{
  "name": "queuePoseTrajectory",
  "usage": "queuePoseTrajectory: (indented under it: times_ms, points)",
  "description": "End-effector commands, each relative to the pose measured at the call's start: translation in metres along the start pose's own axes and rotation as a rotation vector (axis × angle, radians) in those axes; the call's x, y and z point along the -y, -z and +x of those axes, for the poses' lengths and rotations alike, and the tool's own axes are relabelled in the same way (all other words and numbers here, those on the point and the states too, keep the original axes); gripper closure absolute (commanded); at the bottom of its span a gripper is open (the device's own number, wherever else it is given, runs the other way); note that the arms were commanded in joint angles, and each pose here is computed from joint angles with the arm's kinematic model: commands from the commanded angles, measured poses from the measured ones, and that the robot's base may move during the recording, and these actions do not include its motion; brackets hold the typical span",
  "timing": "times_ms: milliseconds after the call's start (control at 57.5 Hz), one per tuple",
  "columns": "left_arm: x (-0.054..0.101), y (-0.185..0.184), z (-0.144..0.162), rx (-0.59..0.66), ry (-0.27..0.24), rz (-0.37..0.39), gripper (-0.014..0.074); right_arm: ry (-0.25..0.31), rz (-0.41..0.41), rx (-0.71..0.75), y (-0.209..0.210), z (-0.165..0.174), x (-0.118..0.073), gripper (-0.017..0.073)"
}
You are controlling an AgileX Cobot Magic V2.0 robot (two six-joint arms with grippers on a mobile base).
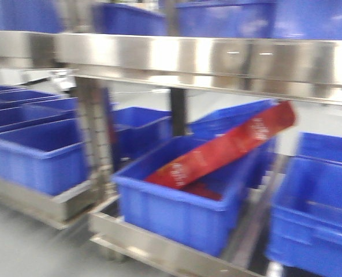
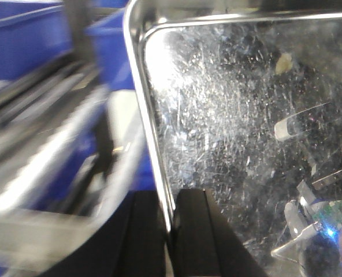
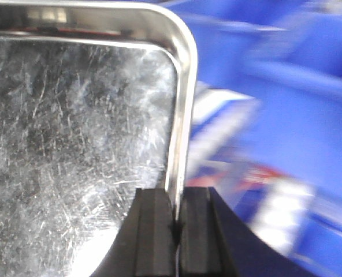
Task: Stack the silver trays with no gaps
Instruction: 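Turn the base away from the rack while holding the tray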
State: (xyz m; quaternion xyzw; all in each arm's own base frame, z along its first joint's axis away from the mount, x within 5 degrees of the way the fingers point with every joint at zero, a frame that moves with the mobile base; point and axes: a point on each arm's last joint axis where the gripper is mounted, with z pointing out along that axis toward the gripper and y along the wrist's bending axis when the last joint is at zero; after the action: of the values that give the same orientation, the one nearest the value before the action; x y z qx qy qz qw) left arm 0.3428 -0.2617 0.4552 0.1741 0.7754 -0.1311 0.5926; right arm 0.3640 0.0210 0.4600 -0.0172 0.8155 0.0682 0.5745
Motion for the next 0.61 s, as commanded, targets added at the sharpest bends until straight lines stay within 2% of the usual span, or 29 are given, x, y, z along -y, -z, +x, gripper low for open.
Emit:
queuePoseTrajectory:
  times_ms: [0, 591]
  points:
    - [0.0015, 0.0104, -0.0123, 0.063, -0.012, 0.021, 0.0612, 0.005, -0.005, 0.086, 0.0084, -0.0124, -0.0021, 0.0646]
    - [0.0015, 0.0104, -0.0123, 0.063, -0.012, 0.021, 0.0612, 0.005, -0.005, 0.086, 0.0084, -0.0124, -0.0021, 0.0646]
